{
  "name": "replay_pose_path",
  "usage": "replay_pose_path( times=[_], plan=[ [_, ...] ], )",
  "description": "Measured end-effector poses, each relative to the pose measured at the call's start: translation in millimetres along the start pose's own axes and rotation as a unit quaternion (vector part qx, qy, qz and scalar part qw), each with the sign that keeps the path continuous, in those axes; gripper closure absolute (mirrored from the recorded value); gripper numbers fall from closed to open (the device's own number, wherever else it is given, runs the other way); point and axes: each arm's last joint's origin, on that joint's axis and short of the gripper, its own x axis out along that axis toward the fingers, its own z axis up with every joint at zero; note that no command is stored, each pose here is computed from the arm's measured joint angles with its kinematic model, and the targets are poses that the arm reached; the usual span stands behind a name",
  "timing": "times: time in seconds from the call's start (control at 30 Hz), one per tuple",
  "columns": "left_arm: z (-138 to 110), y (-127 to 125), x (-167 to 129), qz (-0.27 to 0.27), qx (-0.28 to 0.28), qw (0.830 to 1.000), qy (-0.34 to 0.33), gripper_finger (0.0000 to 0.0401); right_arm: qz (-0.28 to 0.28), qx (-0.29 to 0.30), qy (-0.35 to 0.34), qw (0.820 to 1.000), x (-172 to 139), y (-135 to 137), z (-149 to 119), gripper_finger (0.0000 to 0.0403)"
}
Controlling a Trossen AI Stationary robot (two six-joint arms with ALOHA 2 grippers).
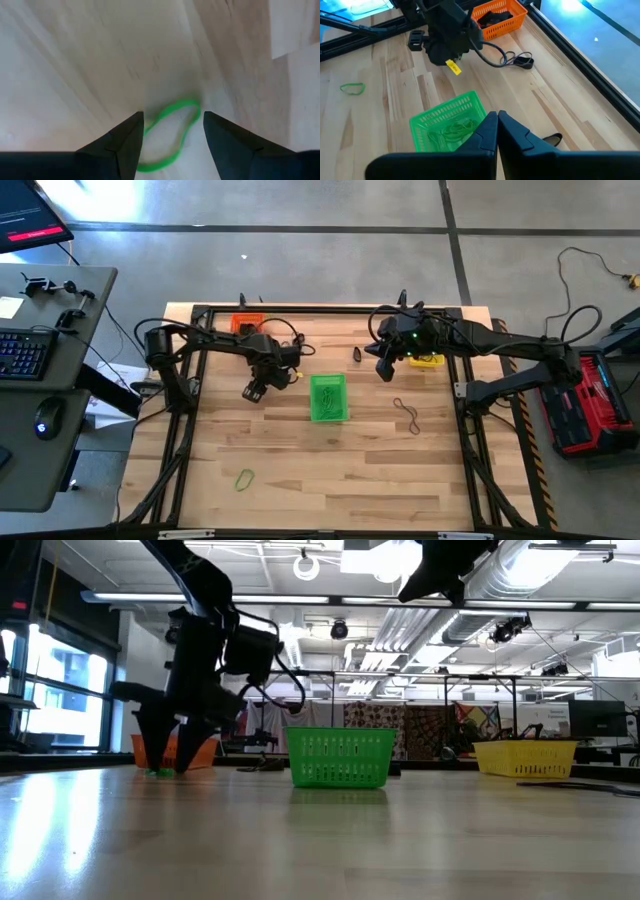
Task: Sort rubber bands into baskets
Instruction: Put the green rubber band into the green bin
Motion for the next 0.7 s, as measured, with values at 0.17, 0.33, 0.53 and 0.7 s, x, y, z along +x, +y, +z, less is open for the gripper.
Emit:
replay_pose_path(
  times=[0.17,0.33,0.53,0.7],
  plan=[
    [-1.0,-8.2,11.2,0.021,0.014,0.999,0.023,0.0213,0.000,0.000,0.002,1.000,0.0,-0.1,-0.5,0.0403],
    [3.0,-14.3,8.2,0.045,0.027,0.998,0.026,0.0279,-0.001,0.000,0.004,1.000,0.0,-0.1,-0.7,0.0403],
    [3.4,-18.5,2.3,0.044,0.012,0.999,0.004,0.0388,-0.001,-0.002,0.004,1.000,0.0,-0.2,-0.7,0.0403],
    [2.1,-19.6,-11.6,0.037,-0.019,0.999,-0.028,0.0393,-0.001,-0.002,0.004,1.000,0.0,-0.2,-0.8,0.0403]
  ],
)
